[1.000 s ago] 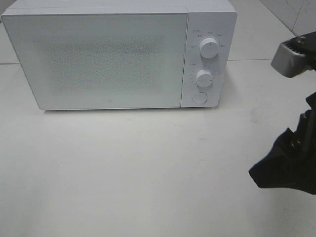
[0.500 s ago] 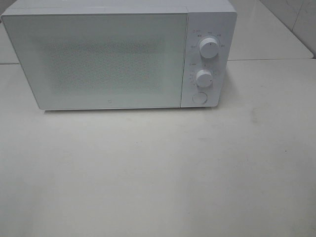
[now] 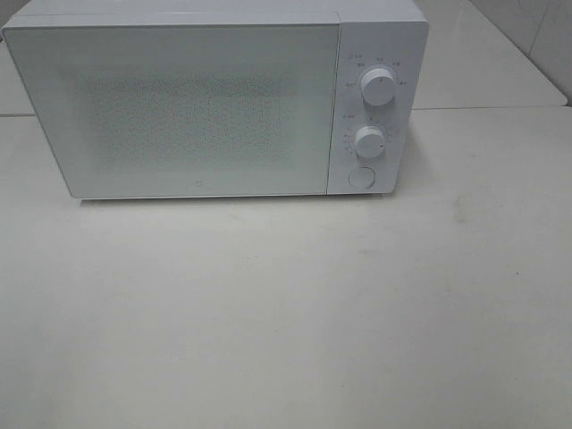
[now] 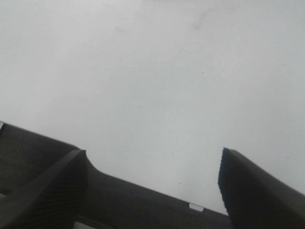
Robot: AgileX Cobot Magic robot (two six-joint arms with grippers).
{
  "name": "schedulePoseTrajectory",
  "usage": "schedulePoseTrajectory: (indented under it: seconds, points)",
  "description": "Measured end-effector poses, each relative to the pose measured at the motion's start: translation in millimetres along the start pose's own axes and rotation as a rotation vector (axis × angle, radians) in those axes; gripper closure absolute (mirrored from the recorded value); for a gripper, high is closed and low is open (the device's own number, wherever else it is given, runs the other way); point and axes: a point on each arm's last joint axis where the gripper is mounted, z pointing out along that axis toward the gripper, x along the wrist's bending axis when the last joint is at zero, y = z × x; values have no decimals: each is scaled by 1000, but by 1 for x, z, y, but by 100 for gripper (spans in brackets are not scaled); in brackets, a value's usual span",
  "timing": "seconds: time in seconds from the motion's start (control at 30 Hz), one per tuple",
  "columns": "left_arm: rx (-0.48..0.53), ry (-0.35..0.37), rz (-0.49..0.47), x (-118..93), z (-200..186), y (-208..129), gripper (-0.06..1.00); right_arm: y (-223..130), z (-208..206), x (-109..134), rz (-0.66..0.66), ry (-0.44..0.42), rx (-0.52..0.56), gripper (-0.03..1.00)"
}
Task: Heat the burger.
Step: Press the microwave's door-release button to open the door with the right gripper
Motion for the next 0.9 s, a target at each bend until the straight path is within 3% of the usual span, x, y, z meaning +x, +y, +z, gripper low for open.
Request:
schedulePoseTrajectory:
  seconds: [0.47, 0.9]
  points:
    - [0, 0, 0, 0, 0, 0, -5, -44, 12, -1, 87, -110, -272, 22]
    - [0, 0, 0, 0, 0, 0, -5, -55, 10, 1, 113, -143, -336, 22]
